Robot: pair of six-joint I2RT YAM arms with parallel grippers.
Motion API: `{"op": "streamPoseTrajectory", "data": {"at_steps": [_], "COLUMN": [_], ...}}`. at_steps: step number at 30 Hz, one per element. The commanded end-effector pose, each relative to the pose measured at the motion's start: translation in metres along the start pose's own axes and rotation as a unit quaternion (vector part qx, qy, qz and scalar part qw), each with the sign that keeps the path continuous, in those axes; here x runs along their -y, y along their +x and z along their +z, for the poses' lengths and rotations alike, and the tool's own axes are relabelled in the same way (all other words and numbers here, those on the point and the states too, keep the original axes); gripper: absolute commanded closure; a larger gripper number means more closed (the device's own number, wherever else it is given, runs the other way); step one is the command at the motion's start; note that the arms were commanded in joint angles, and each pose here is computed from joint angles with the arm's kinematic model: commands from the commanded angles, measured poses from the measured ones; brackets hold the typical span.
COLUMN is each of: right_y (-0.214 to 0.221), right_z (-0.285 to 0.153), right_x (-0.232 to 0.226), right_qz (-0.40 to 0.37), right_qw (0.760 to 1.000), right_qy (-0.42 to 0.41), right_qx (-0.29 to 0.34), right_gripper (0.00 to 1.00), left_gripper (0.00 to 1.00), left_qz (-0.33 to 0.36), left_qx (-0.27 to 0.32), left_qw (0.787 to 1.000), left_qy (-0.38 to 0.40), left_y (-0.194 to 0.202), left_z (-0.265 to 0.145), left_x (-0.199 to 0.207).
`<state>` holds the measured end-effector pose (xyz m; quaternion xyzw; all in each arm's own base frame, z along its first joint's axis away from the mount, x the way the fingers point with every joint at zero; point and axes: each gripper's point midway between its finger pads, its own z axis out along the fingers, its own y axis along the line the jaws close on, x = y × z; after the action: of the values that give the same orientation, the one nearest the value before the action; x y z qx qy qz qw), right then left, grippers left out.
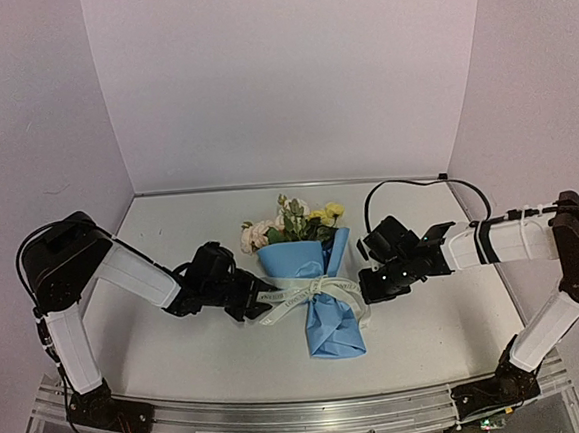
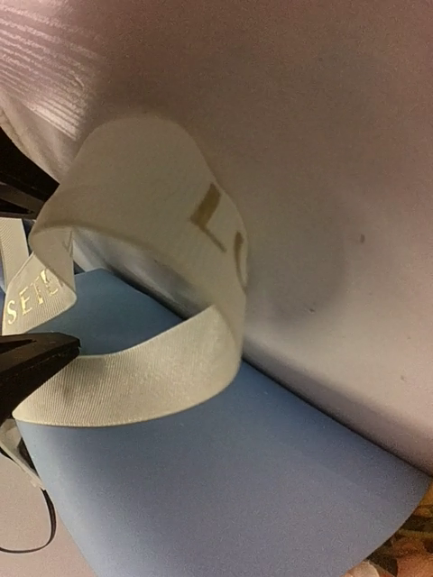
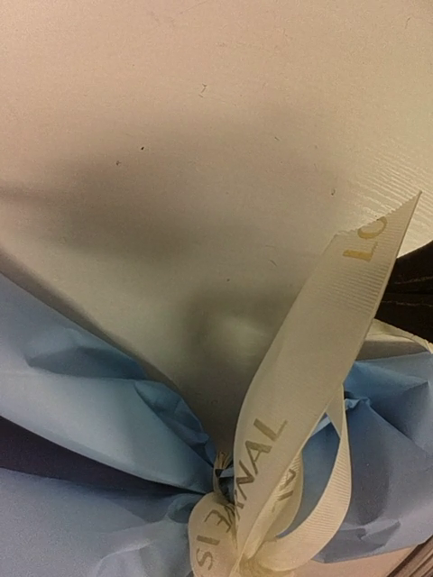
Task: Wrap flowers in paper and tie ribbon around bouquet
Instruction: Tie the half-tied ribbon around the folded bouquet.
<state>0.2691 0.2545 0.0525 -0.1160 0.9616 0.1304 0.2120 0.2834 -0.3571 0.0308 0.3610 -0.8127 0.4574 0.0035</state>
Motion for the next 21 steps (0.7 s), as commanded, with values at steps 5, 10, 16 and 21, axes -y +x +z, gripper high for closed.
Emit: {"op": "streamPoseTrajectory", "data": {"at_steps": [5, 10, 16, 21], "right_y": [-0.012, -0.016, -0.02, -0.017], "right_z": [-0.012, -0.019, -0.032, -0.03], "right_x": [-0.002, -0.001, 0.021, 0.025], "right_qz": [0.0, 0.005, 0.034, 0.043], "right_qw": [1.0, 1.0, 0.996, 0.995], "right_qy": [0.002, 0.008, 0.062, 0.071], "right_qx": [0.022, 0.027, 0.05, 0.048], "right_gripper": [1.0, 1.0, 1.0, 1.0], "left_gripper": [0.81, 1.0, 1.0, 1.0], "left_qz": [-0.002, 0.036, 0.121, 0.177], "left_qx": [0.009, 0.022, 0.064, 0.084], "left_qw": [0.999, 0.999, 0.99, 0.98], "left_qy": [0.031, 0.028, -0.018, -0.045], "left_y": [-0.002, -0.006, -0.023, -0.034], "left_z": [0.005, 0.0, -0.02, -0.035], "left_x": [0.013, 0.02, 0.02, 0.015]}}
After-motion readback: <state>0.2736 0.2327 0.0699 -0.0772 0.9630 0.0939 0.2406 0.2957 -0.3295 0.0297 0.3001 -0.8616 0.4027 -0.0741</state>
